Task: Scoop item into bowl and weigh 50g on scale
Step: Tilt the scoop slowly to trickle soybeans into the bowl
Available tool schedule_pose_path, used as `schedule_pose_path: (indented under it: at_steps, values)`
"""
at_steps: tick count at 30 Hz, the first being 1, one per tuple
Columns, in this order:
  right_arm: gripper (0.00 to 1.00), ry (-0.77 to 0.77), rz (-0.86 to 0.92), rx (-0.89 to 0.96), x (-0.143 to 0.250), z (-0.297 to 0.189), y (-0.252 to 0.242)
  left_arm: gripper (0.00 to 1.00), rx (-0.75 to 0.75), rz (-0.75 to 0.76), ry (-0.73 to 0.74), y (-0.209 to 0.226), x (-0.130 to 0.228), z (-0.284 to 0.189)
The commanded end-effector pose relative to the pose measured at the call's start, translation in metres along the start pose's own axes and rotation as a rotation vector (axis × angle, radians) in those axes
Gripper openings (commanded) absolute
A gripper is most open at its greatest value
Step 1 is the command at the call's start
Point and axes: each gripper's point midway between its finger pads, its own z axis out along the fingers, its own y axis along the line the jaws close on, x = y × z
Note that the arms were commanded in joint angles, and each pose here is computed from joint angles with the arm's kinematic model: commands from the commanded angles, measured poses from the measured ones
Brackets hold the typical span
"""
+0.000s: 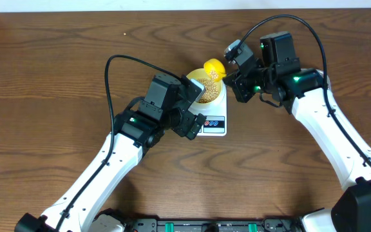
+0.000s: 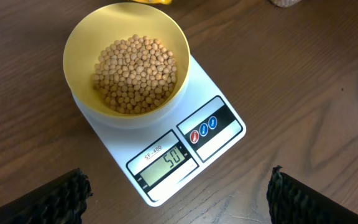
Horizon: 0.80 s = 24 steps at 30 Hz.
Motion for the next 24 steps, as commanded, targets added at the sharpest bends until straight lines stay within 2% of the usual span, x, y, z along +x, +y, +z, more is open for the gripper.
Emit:
schedule_pose_path:
  at_steps: [1, 6, 9, 12, 15, 19, 22, 24]
  values:
    - [0.01, -0.009, 0.01, -0.01, -0.001, -0.003, 0.001, 0.93, 0.011, -0.009, 0.014, 0.0, 0.005, 0.003]
    - [0.01, -0.021, -0.013, -0.036, -0.004, -0.002, 0.007, 0.93, 0.011, -0.009, 0.014, 0.0, 0.005, 0.003]
    - [0.01, -0.008, -0.024, 0.022, -0.001, -0.002, -0.004, 0.93, 0.011, -0.009, 0.014, 0.0, 0.005, 0.003]
    - [0.01, -0.017, -0.03, -0.029, -0.003, -0.002, 0.006, 0.93, 0.011, -0.009, 0.014, 0.0, 0.005, 0.003]
    - [0.01, 0.021, -0.034, 0.047, 0.005, -0.002, -0.007, 0.93, 0.011, -0.009, 0.014, 0.0, 0.005, 0.003]
    - [0.01, -0.006, -0.024, -0.034, 0.0, -0.002, 0.007, 0.93, 0.011, -0.009, 0.014, 0.0, 0.005, 0.003]
    - [0.01, 0.011, -0.018, 0.029, 0.003, -0.002, -0.005, 0.93, 0.011, -0.009, 0.014, -0.001, 0.005, 0.003]
    - [0.01, -0.009, -0.019, 0.0, -0.001, -0.002, 0.0, 0.93, 0.011, -0.009, 0.014, 0.0, 0.005, 0.003]
